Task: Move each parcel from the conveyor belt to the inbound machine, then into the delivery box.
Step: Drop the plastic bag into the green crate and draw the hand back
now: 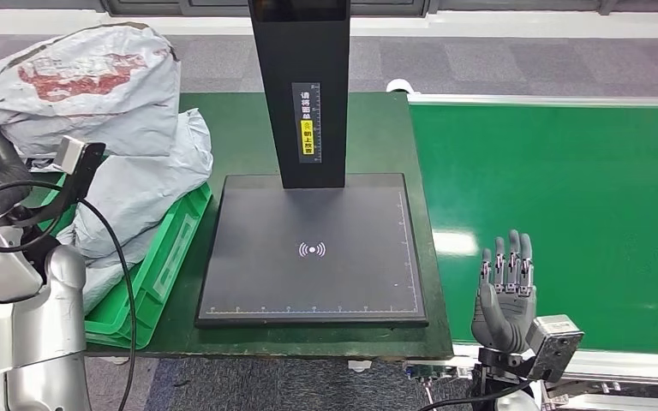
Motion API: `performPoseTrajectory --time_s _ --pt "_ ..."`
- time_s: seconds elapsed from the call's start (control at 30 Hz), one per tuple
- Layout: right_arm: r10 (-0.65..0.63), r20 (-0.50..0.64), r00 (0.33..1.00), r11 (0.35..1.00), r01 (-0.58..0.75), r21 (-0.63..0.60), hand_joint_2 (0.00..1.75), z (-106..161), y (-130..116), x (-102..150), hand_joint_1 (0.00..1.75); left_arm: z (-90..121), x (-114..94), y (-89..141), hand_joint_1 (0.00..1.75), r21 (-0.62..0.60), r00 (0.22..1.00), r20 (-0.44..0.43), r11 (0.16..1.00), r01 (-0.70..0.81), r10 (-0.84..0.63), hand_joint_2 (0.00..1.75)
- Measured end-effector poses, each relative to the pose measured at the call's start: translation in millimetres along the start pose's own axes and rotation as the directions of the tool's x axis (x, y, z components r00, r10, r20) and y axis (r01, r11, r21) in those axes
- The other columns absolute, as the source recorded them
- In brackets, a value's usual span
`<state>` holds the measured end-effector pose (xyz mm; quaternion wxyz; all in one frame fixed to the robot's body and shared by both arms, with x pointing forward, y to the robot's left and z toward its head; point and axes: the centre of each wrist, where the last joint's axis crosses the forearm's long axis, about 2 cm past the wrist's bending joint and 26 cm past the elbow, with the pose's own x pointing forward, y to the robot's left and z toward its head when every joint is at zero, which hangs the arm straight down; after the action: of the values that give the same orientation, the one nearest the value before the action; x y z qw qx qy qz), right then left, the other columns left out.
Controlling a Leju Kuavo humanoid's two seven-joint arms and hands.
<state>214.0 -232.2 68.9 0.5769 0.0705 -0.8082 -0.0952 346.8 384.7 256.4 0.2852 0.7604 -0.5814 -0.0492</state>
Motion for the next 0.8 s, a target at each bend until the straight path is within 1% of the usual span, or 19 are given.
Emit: performPoseTrajectory --time_s 0.2,0.33,0.37,0.57,0.67,0.8 --pt "-0.005 -0.005 1.0 1.0 0.005 -0.004 1.75 0 0 0 0.0 1 -25 -10 1.75 -0.041 0.996 -0.051 0.997 0.067 -0.069 1.75" --pt "-0.002 0.003 1.0 1.0 0.002 -0.005 1.75 1 -2 0 0.0 9 -44 -17 1.75 -0.094 0.981 -0.145 0.989 0.118 -0.131 1.75" --pt "-0.002 0.004 1.0 1.0 0.002 -0.005 1.75 1 -2 0 0.0 12 -48 -19 1.75 -0.111 0.977 -0.156 0.985 0.13 -0.146 1.75" --pt "0.0 0.001 1.0 1.0 0.0 -0.009 1.75 2 -5 0 0.0 31 -64 -29 1.75 -0.206 0.966 -0.148 0.962 0.179 -0.211 1.75" --pt "0.0 0.0 1.0 1.0 0.0 -0.01 1.75 3 -6 -1 0.0 35 -68 -34 1.75 -0.298 0.95 -0.166 0.932 0.206 -0.263 1.75" --pt "-0.006 -0.007 1.0 1.0 0.006 -0.004 1.75 4 -7 -2 0.0 48 -70 -44 1.75 -0.469 0.926 -0.149 0.849 0.244 -0.348 1.75"
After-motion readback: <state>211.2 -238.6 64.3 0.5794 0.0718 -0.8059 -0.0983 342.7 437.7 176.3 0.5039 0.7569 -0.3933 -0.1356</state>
